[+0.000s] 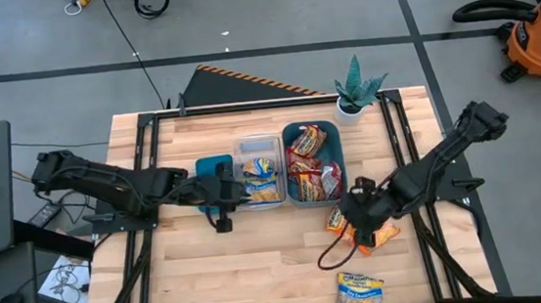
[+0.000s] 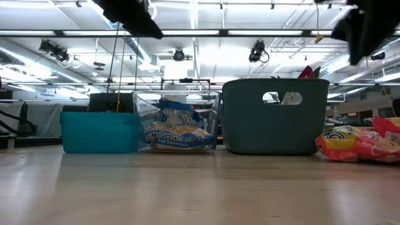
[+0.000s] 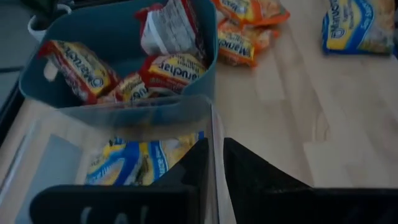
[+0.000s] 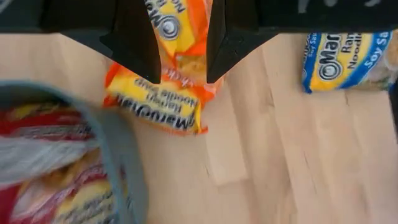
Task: Sort Maruchan noodles
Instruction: Put the orange noodle pack into the left blue bin
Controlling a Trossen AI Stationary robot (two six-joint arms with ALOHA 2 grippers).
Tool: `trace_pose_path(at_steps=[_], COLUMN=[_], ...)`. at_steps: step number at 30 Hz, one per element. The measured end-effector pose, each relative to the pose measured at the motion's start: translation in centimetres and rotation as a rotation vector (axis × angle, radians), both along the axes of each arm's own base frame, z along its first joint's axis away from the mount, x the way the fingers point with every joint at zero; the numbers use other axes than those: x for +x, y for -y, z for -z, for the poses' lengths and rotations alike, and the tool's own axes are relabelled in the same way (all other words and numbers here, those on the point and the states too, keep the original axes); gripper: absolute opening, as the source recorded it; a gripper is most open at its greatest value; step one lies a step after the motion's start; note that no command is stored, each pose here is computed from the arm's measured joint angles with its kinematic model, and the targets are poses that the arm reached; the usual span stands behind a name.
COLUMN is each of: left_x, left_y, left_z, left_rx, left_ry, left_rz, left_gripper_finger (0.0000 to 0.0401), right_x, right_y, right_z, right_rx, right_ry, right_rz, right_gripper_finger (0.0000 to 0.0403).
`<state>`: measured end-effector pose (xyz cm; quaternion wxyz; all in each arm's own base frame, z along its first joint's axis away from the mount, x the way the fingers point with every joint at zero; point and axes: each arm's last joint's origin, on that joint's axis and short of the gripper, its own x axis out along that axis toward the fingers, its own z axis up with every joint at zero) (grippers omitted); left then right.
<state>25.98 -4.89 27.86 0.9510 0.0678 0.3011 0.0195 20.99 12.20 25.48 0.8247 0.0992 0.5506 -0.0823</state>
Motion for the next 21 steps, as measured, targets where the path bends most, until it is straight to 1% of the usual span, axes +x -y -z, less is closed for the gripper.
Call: trace_pose_path(at_steps=[3,7,13,16,21], left_x=[0.0,0.0,0.2,0.2,0.2], left_y=[0.0,0.0,0.0,0.0,0.0], left_z=[0.1,0.2,0.0,0.0,0.0], left_rx=[-0.008,0.0,0.01,0.017,0.017], left_ry=[0.007,0.003,0.024,0.022,0.023], left_rz=[-0.004,0.001,0.01,0.013,0.013], left_gripper_finger=[0.0055,0.0055,0.0055,0.0055,0.0055], right_x=[-0.1,0.2,1.1,1.4,1.9], right_y=[-0.4,-1.3,-2.5,-2.7,-2.9], right_z=[1.5,3.2,5.3,6.4,7.7], right_rx=[-0.017,-0.057,-0.128,-0.175,-0.209], right_ry=[-0.128,-0.209,-0.231,-0.25,-0.289], right_rz=[0.032,0.031,-0.025,-0.027,-0.048], right_gripper_finger=[0.0134,0.0134,0.0134,0.0134,0.0134])
